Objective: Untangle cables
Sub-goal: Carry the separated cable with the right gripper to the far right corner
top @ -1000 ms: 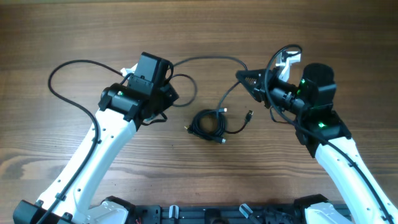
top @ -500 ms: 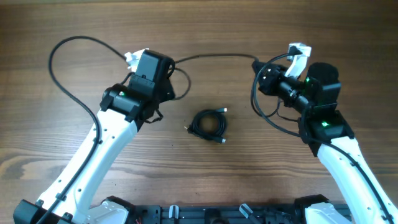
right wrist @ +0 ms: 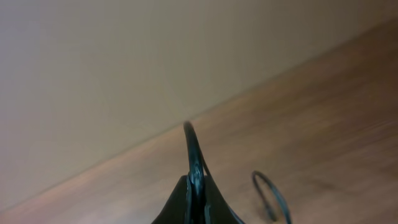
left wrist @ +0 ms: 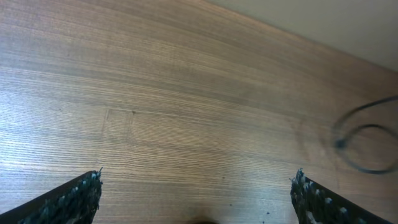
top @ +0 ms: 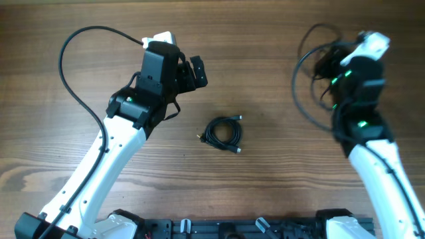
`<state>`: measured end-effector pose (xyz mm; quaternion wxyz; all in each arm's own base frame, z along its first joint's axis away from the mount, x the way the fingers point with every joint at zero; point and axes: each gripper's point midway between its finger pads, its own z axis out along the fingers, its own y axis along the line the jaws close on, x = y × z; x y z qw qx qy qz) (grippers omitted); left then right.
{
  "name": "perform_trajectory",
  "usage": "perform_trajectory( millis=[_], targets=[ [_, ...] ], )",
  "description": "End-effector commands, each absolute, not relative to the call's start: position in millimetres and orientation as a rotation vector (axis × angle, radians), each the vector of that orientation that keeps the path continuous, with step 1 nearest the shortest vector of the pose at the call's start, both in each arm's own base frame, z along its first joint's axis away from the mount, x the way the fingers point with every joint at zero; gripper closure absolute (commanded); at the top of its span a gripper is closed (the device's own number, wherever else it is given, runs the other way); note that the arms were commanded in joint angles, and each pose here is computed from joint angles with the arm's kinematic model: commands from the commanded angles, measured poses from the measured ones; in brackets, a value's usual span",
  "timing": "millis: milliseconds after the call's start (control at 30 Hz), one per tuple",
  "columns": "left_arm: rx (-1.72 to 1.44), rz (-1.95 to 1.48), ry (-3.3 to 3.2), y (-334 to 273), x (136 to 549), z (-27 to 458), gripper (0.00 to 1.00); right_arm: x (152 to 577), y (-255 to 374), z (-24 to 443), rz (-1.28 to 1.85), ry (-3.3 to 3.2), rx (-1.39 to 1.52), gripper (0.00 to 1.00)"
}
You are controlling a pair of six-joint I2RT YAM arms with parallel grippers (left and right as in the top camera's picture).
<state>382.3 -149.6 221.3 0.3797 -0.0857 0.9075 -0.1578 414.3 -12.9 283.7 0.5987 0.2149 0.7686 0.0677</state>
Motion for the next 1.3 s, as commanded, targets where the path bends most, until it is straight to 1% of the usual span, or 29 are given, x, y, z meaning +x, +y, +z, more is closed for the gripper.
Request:
perform_trajectory(
  millis=[0, 67, 133, 167, 200, 233, 300, 367, 467, 533, 633, 767, 800, 833, 867, 900, 933, 967, 1000, 1067, 1100, 1167, 1233, 1267],
  targets=[
    [-0.211, -0.384, 2.340, -147, 381, 217, 0.00, 432, -43, 349, 0.041, 1.740, 0.483, 0.95],
    [-0.211, -0.376, 2.357, -146, 378, 214, 0.00, 450, -57, 359, -0.019, 1.809, 0.464, 0.95],
    [-0.211, -0.370, 2.368, -145, 376, 212, 0.00, 470, -67, 356, -0.050, 1.899, 0.473, 0.95],
    [-0.211, -0.368, 2.372, -145, 375, 211, 0.00, 482, -62, 352, -0.015, 1.943, 0.446, 0.96],
    [-0.212, -0.366, 2.376, -144, 375, 210, 0.00, 498, -47, 349, 0.064, 1.979, 0.337, 0.96],
    [-0.212, -0.365, 2.377, -144, 375, 210, 0.00, 504, -42, 347, 0.099, 1.984, 0.303, 0.96],
    [-0.212, -0.365, 2.377, -144, 375, 210, 0.00, 518, -50, 338, 0.076, 1.979, 0.284, 0.96],
    [-0.212, -0.365, 2.377, -144, 374, 210, 0.00, 533, -66, 320, 0.050, 1.994, 0.235, 0.96],
    [-0.212, -0.365, 2.377, -144, 375, 210, 0.00, 551, -96, 268, -0.069, 2.088, 0.132, 0.95],
    [-0.212, -0.365, 2.377, -144, 375, 210, 0.00, 561, -113, 245, -0.130, 2.112, 0.082, 0.96],
    [-0.212, -0.365, 2.377, -144, 375, 210, 0.00, 581, -143, 228, -0.177, 2.058, 0.109, 0.96],
    [-0.212, -0.365, 2.377, -144, 375, 210, 0.00, 601, -178, 209, -0.372, 2.002, 0.005, 0.95],
    [-0.212, -0.365, 2.377, -144, 375, 210, 0.00, 605, -181, 205, -0.395, 1.990, -0.022, 0.82],
    [-0.212, -0.365, 2.377, -144, 375, 210, 0.00, 608, -184, 201, -0.409, 1.980, -0.025, 0.71],
    [-0.212, -0.365, 2.377, -144, 375, 210, 0.00, 611, -189, 196, -0.425, 1.973, -0.014, 0.65],
    [-0.212, -0.365, 2.377, -144, 375, 210, 0.00, 610, -205, 178, -0.508, 1.996, 0.052, 0.51],
    [-0.212, -0.365, 2.377, -144, 375, 210, 0.00, 605, -222, 170, -0.596, 2.004, 0.140, 0.50],
    [-0.212, -0.365, 2.377, -144, 375, 210, 0.00, 598, -237, 165, -0.677, 2.003, 0.232, 0.46],
    [-0.212, -0.365, 2.377, -144, 375, 210, 0.00, 589, -251, 162, -0.756, 2.001, 0.312, 0.38],
    [-0.212, -0.365, 2.377, -144, 374, 210, 0.00, 585, -252, 156, -0.772, 2.029, 0.319, 0.26],
    [-0.212, -0.365, 2.377, -144, 375, 210, 0.00, 582, -251, 151, -0.775, 2.059, 0.308, 0.24],
    [-0.212, -0.365, 2.377, -144, 374, 210, 0.00, 573, -247, 132, -0.752, 2.150, 0.300, 0.23],
    [-0.212, -0.365, 2.377, -144, 375, 210, 0.00, 568, -231, 110, -0.641, 2.255, 0.258, 0.14],
    [-0.212, -0.365, 2.377, -144, 375, 210, 0.00, 565, -228, 104, -0.622, 2.285, 0.252, 0.14]
  ],
)
